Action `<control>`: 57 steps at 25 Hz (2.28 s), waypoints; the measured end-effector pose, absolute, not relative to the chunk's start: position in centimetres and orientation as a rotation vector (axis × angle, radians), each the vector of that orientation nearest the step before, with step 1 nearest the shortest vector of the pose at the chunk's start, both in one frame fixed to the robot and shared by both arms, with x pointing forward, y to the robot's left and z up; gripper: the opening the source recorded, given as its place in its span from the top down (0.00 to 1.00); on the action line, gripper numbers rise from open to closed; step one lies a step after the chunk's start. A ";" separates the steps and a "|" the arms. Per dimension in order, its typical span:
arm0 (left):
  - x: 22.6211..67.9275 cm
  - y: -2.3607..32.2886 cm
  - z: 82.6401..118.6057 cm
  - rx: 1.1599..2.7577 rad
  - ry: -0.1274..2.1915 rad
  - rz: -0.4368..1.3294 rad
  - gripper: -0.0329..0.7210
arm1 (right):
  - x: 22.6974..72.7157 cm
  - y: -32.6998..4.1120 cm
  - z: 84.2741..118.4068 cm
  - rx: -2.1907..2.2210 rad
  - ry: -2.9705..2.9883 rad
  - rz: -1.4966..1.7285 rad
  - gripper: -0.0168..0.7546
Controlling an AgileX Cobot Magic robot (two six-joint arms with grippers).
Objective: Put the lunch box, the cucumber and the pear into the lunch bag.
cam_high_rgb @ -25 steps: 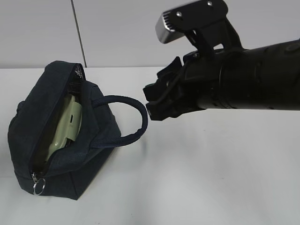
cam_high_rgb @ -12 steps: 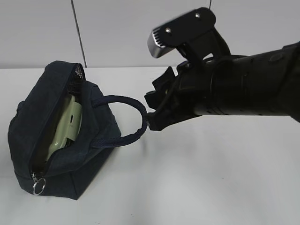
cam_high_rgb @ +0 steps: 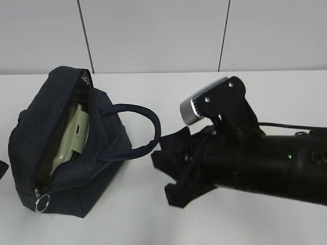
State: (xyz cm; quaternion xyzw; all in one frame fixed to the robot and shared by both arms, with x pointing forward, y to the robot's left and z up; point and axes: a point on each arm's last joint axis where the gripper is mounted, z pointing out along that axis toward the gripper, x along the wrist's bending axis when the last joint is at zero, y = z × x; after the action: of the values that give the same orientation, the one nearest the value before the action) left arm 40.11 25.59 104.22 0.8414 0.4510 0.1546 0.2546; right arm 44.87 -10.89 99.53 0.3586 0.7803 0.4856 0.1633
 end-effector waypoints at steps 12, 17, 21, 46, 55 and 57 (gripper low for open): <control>40.7 25.2 103.5 2.244 1.212 0.325 0.59 | 42.8 -9.2 96.0 0.783 2.463 1.575 0.52; 40.6 24.9 103.8 2.186 1.223 0.296 0.59 | 42.7 -8.5 94.4 0.751 2.534 1.618 0.44; 40.3 24.9 104.5 2.142 1.210 0.340 0.59 | 42.5 -7.1 93.2 0.700 2.600 1.644 0.43; 39.5 25.3 106.9 1.953 1.166 0.546 0.60 | 45.1 4.5 90.5 0.709 2.587 1.417 0.43; 39.5 25.2 107.0 1.938 1.170 0.537 0.60 | 45.9 5.6 90.1 0.740 2.573 1.376 0.43; 39.5 25.2 107.0 1.938 1.170 0.538 0.60 | 46.0 5.9 90.0 0.741 2.572 1.374 0.43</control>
State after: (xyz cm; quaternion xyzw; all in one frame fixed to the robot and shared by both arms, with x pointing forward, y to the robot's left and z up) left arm 39.55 25.21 106.95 0.7647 0.4617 0.2123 0.3961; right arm 46.04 5.86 90.01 0.2457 0.8530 0.4557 0.0663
